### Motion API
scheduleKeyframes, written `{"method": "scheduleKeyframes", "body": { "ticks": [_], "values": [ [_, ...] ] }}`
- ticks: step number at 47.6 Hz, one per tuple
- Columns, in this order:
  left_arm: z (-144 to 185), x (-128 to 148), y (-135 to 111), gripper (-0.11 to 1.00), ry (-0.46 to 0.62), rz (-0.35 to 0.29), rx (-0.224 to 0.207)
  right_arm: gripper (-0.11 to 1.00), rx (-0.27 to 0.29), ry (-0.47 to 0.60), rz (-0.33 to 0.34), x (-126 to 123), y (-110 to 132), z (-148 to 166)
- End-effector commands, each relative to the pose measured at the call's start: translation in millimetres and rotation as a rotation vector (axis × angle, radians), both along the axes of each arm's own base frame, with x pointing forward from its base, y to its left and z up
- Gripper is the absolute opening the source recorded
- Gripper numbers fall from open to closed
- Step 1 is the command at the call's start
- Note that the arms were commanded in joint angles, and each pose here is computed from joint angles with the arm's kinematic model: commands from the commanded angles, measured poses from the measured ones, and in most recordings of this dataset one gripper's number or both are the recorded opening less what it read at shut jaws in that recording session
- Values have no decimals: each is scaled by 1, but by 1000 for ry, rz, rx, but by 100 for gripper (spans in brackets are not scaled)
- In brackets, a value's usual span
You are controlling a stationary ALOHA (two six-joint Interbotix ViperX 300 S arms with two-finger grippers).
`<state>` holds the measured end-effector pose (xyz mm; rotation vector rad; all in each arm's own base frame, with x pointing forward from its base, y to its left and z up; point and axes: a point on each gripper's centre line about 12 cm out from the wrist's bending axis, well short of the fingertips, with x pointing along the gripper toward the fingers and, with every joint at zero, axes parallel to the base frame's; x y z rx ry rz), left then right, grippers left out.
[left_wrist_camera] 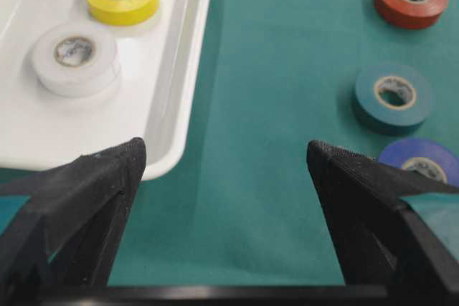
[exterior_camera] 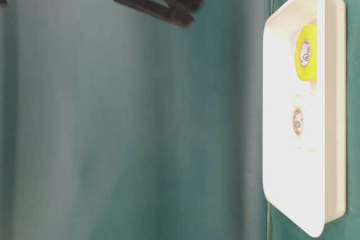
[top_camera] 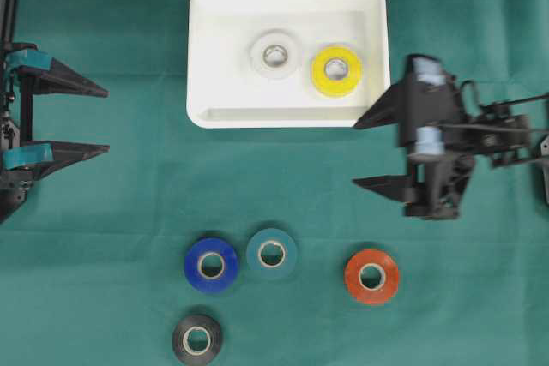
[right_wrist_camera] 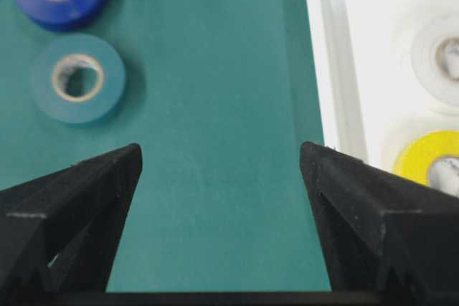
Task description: Pick up the tape from a random location and place it into the white case.
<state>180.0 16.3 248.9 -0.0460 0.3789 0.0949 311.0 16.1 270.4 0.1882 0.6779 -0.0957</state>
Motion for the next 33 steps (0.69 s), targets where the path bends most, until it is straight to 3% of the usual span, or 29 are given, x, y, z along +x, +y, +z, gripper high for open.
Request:
{"method": "scheduleKeyframes", "body": {
  "ticks": [1,14,33],
  "values": [
    [3,2,1,96,-6,3,-1,84,6,-92,14,-16,1,19],
    [2,2,0,96,-5,2,-1,83,15,-177,23,-59,-2,18],
    [2,2,0,96,-5,2,-1,79,-7,-185,50,-90,-4,-18]
  ]
}}
